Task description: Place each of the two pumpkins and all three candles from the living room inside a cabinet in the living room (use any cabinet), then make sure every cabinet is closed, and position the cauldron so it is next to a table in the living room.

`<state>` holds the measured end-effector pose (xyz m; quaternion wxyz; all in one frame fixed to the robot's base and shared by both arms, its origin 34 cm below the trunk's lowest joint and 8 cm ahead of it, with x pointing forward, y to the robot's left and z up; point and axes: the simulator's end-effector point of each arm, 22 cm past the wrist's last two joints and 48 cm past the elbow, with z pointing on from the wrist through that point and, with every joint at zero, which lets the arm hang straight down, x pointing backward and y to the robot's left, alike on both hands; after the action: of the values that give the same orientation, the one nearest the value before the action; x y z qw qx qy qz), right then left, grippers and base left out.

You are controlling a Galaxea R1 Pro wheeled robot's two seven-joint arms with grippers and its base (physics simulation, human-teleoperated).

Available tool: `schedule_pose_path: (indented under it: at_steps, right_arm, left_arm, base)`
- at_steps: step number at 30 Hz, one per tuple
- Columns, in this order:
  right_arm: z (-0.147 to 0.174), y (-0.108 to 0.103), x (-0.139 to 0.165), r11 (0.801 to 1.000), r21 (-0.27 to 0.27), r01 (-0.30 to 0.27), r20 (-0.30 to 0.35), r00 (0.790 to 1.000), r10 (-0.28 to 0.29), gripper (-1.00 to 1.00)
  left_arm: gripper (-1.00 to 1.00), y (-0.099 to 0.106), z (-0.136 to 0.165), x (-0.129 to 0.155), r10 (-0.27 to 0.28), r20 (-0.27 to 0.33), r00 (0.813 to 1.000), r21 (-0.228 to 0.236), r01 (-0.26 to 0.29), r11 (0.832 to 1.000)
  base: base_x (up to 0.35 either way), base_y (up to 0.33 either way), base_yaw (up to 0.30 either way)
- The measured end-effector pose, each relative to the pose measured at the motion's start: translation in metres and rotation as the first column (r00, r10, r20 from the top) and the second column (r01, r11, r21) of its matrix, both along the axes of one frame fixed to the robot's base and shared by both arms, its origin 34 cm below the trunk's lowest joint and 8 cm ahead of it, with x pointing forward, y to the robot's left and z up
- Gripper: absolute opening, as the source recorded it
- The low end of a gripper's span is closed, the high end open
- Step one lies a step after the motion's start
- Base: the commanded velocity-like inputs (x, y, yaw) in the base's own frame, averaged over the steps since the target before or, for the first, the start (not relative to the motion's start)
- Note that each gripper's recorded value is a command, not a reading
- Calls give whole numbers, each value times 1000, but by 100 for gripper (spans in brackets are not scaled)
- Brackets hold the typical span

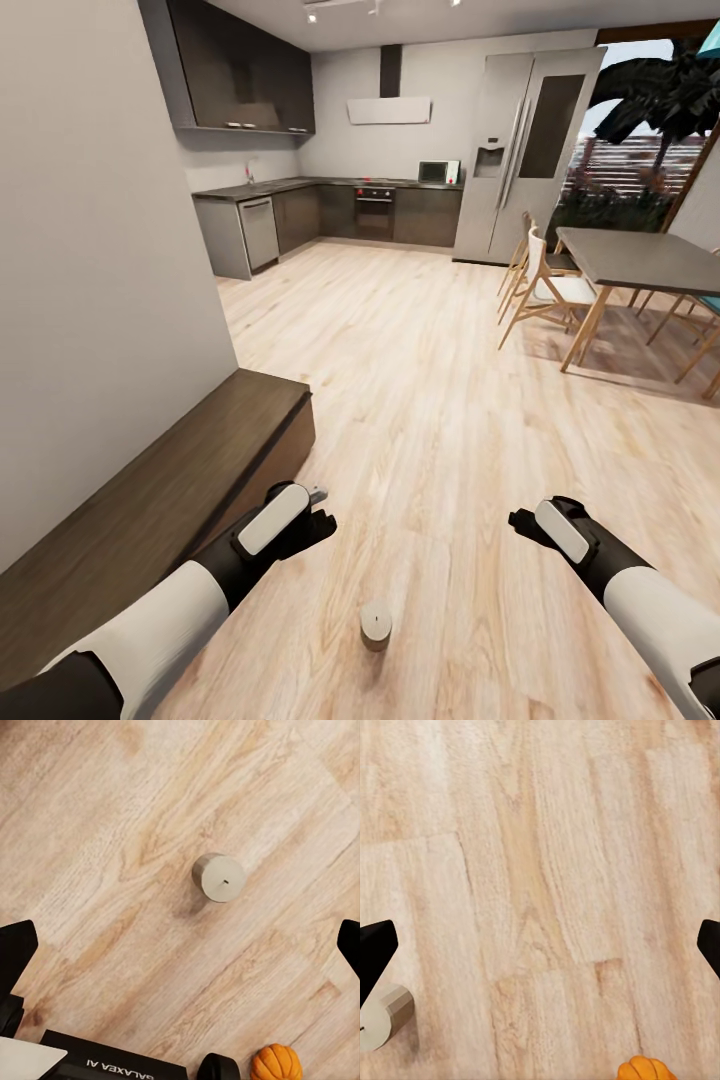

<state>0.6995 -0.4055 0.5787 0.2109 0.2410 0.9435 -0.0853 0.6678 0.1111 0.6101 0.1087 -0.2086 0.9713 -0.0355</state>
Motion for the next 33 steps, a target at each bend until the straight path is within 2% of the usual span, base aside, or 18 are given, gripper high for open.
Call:
schedule_pose_path:
  at_steps: [19, 33]
  right_arm:
    - [0, 0, 0, 1000, 0, 0, 0, 1000, 0, 100]
    - [0, 0, 0, 1000, 0, 0, 0, 1000, 0, 100]
  left_arm:
    - [100, 0, 0, 0, 1, 0, 1000, -1, -1, 1000]
    - [100, 0, 0, 0, 2, -1, 1000, -3, -2, 1000]
  base:
    - [57, 2, 0]
    - [293, 81, 0]
